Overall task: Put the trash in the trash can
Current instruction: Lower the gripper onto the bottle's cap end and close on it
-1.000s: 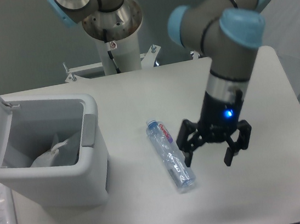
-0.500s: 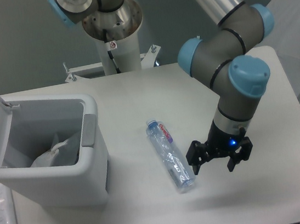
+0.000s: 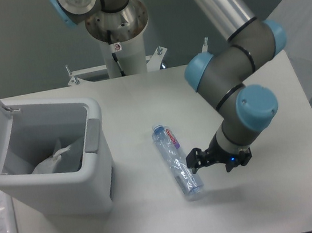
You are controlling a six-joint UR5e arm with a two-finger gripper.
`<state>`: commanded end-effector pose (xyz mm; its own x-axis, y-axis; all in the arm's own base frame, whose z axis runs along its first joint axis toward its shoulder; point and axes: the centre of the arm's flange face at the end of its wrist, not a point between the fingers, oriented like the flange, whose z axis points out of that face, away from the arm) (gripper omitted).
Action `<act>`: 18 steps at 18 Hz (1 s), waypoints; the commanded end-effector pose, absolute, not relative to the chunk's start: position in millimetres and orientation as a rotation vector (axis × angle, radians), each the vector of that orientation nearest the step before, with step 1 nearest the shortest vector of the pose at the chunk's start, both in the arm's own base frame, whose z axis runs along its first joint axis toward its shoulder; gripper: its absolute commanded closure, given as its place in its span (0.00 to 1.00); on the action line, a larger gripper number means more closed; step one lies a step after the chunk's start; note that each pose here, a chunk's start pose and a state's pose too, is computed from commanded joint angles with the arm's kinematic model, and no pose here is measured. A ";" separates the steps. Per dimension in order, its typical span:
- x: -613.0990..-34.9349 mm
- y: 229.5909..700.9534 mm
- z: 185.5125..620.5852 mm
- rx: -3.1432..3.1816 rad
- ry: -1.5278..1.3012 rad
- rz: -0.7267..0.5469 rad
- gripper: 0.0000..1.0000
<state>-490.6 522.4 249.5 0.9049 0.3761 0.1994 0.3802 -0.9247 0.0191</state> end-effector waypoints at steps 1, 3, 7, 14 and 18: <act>-488.6 525.0 245.3 -3.051 -0.604 -0.320 0.00; -479.6 534.0 234.9 -3.067 -0.597 -0.335 0.00; -468.0 547.4 207.0 -3.121 -0.628 -0.325 0.00; -463.3 552.4 185.2 -3.150 -0.681 -0.333 0.00; -467.2 555.8 183.8 -3.135 -0.679 -0.311 0.00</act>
<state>-467.2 555.8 183.8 0.8928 0.4169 0.1707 0.4012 -0.9082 0.1192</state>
